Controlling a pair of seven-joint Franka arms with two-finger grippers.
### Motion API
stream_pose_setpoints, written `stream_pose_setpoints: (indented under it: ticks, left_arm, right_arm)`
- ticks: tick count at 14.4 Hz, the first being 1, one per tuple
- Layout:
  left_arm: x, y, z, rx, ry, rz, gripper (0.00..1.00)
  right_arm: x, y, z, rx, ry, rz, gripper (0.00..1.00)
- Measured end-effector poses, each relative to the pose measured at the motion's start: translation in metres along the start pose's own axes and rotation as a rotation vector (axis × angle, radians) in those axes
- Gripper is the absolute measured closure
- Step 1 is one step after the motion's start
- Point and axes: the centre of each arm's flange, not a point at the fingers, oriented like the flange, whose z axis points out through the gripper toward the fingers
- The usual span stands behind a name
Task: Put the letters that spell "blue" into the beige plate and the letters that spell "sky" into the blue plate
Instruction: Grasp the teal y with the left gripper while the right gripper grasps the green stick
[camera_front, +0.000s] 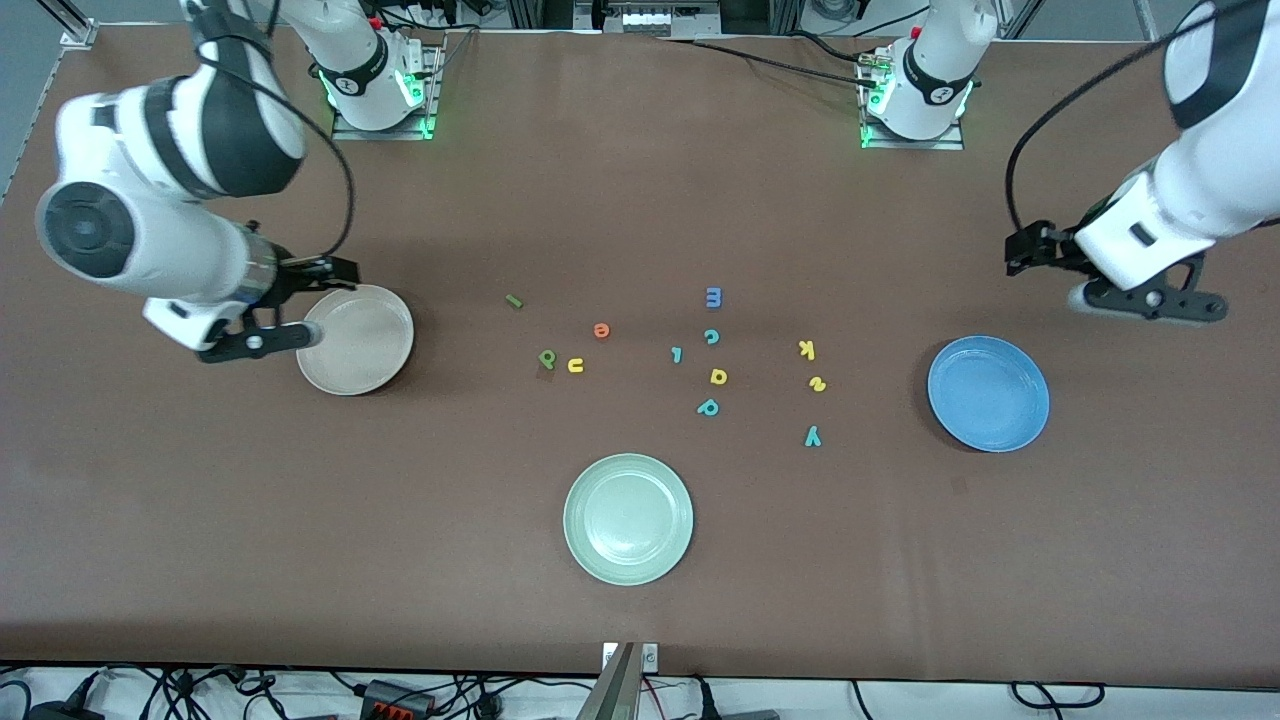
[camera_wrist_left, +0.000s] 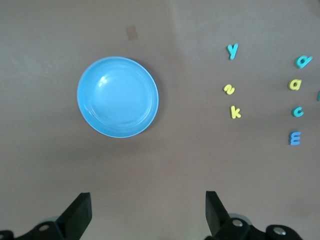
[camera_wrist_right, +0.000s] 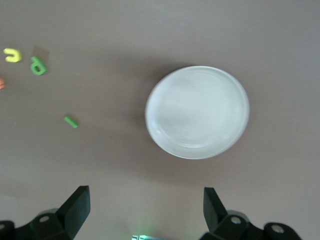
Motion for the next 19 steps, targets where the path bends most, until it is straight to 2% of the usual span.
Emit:
stream_pose_setpoints:
  ticks: [3,9,13,18,19]
  left_arm:
    - [0.026,0.024,0.043,0.000,-0.049,0.043,0.00]
    - [0.077,0.113,0.143,0.014,-0.017,-0.011,0.00]
    - [0.107,0.141,0.202,-0.007,0.085,-0.028,0.00]
    - [0.136,0.158,0.261,-0.042,0.221,-0.011,0.00]
    - [0.139,0.162,0.270,-0.047,0.238,-0.007,0.00]
  right_arm:
    - [0.000,-0.045,0.036,-0.020,-0.007,-0.083,0.00]
    - [-0.017,-0.135,0.145,-0.070,0.027,-0.254,0.00]
    - [-0.017,-0.162,0.200,-0.087,0.038,-0.326,0.00]
    - [-0.003,-0.179,0.244,-0.092,0.086,-0.383,0.05]
    - [-0.002,-0.179,0.250,-0.093,0.087,-0.392,0.12]
